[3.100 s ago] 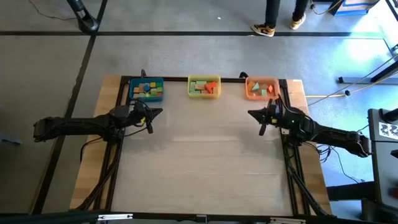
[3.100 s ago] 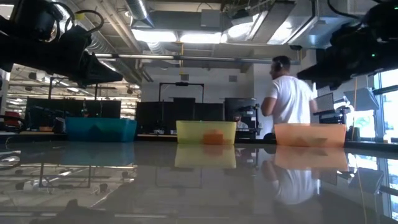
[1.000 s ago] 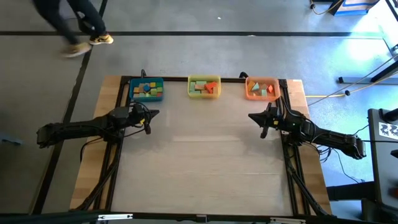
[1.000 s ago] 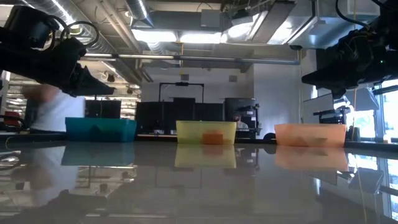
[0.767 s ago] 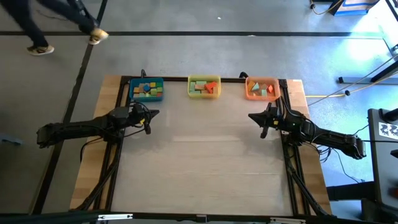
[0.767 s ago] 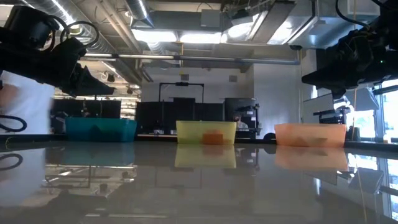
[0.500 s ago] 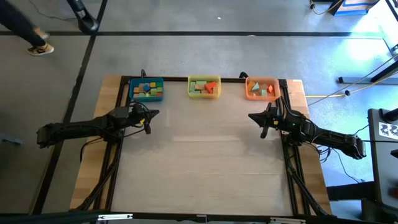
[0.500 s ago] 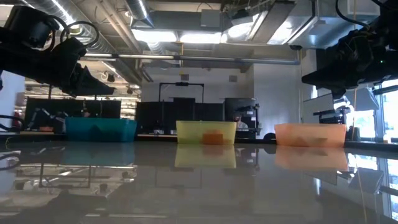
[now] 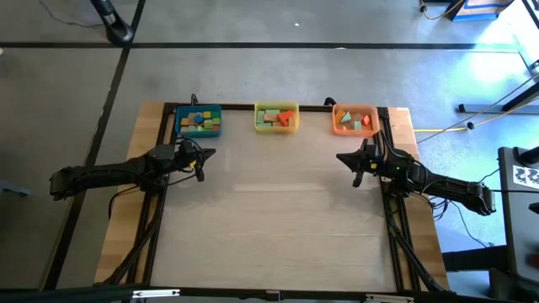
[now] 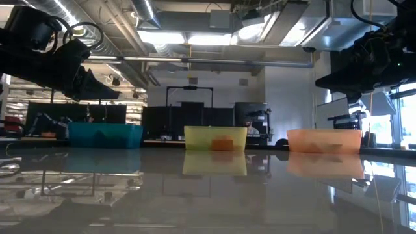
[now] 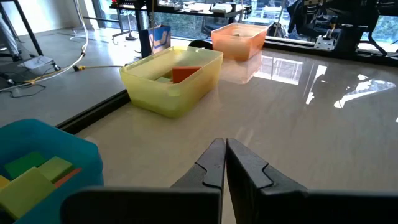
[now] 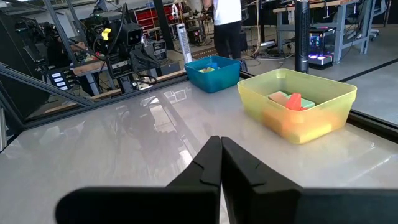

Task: Sort blocks by size
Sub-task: Return to Home Position

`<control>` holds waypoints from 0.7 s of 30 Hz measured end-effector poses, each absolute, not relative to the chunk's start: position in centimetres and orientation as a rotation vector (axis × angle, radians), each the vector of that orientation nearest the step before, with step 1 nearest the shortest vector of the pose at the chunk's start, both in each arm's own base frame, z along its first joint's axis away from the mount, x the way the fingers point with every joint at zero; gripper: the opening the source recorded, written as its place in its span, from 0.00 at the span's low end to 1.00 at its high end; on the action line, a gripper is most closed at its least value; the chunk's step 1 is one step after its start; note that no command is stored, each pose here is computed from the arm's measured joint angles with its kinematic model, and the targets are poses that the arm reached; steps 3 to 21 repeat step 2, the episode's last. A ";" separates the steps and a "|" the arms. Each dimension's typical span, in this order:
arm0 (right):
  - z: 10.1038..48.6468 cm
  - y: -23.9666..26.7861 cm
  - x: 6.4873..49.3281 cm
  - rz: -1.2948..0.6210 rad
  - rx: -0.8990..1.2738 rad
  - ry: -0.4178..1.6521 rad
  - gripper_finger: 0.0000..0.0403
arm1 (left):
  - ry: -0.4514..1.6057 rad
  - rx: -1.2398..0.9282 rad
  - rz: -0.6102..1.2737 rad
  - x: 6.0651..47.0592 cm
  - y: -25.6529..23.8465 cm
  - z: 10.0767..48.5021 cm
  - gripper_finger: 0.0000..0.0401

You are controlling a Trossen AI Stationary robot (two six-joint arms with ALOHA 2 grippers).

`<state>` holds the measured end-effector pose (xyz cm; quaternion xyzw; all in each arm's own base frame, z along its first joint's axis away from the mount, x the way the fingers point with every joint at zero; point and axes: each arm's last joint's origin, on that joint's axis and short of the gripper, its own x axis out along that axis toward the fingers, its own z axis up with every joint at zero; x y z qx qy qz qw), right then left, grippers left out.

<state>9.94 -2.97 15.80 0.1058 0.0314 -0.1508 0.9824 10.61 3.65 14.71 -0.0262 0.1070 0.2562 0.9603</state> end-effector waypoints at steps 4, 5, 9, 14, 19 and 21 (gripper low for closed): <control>15.8 -3.0 9.9 -0.303 0.213 0.063 0.02 | 0.217 -0.053 0.519 10.6 3.7 14.7 0.01; 15.8 -3.0 9.9 -0.303 0.213 0.063 0.02 | 0.217 -0.053 0.519 10.6 3.7 14.7 0.01; 15.8 -3.0 9.9 -0.303 0.213 0.063 0.02 | 0.217 -0.053 0.519 10.6 3.7 14.7 0.01; 15.8 -3.0 9.9 -0.303 0.213 0.063 0.02 | 0.217 -0.053 0.519 10.6 3.7 14.7 0.01; 15.8 -3.0 9.9 -0.303 0.213 0.063 0.02 | 0.217 -0.053 0.519 10.6 3.7 14.7 0.01; 15.8 -3.0 9.9 -0.303 0.213 0.063 0.02 | 0.217 -0.053 0.519 10.6 3.7 14.7 0.01</control>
